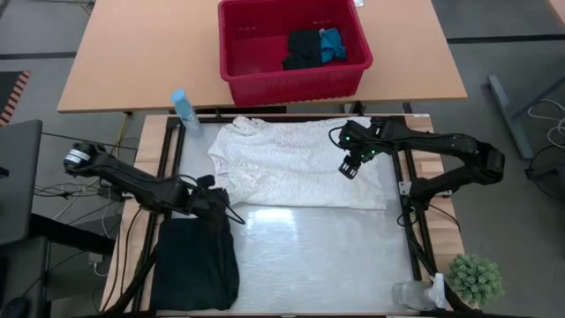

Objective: Fold Laundry from Bin
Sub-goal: Fold the white dress from the red bin

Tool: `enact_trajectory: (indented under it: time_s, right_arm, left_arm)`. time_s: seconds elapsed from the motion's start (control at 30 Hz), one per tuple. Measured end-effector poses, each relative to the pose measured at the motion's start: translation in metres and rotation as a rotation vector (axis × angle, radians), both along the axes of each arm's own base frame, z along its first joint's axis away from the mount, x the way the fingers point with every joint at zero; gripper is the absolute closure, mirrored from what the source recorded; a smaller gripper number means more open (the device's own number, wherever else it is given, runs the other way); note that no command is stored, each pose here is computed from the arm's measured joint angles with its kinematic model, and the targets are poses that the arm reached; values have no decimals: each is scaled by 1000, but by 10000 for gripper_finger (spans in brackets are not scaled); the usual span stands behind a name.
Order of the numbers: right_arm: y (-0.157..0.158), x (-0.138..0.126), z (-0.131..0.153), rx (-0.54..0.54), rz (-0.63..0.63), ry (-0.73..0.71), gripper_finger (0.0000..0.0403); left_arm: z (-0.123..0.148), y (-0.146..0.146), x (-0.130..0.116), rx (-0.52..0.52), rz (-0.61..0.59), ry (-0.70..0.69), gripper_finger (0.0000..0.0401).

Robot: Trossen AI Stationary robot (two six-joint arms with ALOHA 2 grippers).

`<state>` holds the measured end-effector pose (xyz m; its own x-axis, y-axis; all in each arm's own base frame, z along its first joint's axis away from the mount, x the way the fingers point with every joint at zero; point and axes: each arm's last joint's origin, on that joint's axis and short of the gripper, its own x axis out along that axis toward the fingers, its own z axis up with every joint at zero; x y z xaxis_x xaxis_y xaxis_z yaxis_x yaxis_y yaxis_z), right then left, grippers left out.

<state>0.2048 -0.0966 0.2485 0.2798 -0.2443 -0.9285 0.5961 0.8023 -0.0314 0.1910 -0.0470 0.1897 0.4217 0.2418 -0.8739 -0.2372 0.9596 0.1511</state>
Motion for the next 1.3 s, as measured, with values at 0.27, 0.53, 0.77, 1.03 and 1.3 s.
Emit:
enact_trajectory:
  time_s: [0.27, 0.53, 0.77, 1.03, 1.3]
  right_arm:
    - [0, 0, 0, 1, -5, -5, 227]
    - [0, 0, 0, 2, -7, -6, 227]
    - [0, 0, 0, 4, -14, -8, 227]
    - [1, 2, 0, 23, 0, -30, 228]
    - [13, 17, 4, 33, 88, -141, 246]
  left_arm:
    - [-21, -2, 9, 55, -30, 114, 269]
    - [-40, -4, 14, 75, -10, 204, 276]
    - [-36, -4, 18, 77, 1, 201, 364]
    - [-37, -1, 15, 52, 46, 230, 400]
    - [-19, 0, 18, 63, 47, 276, 401]
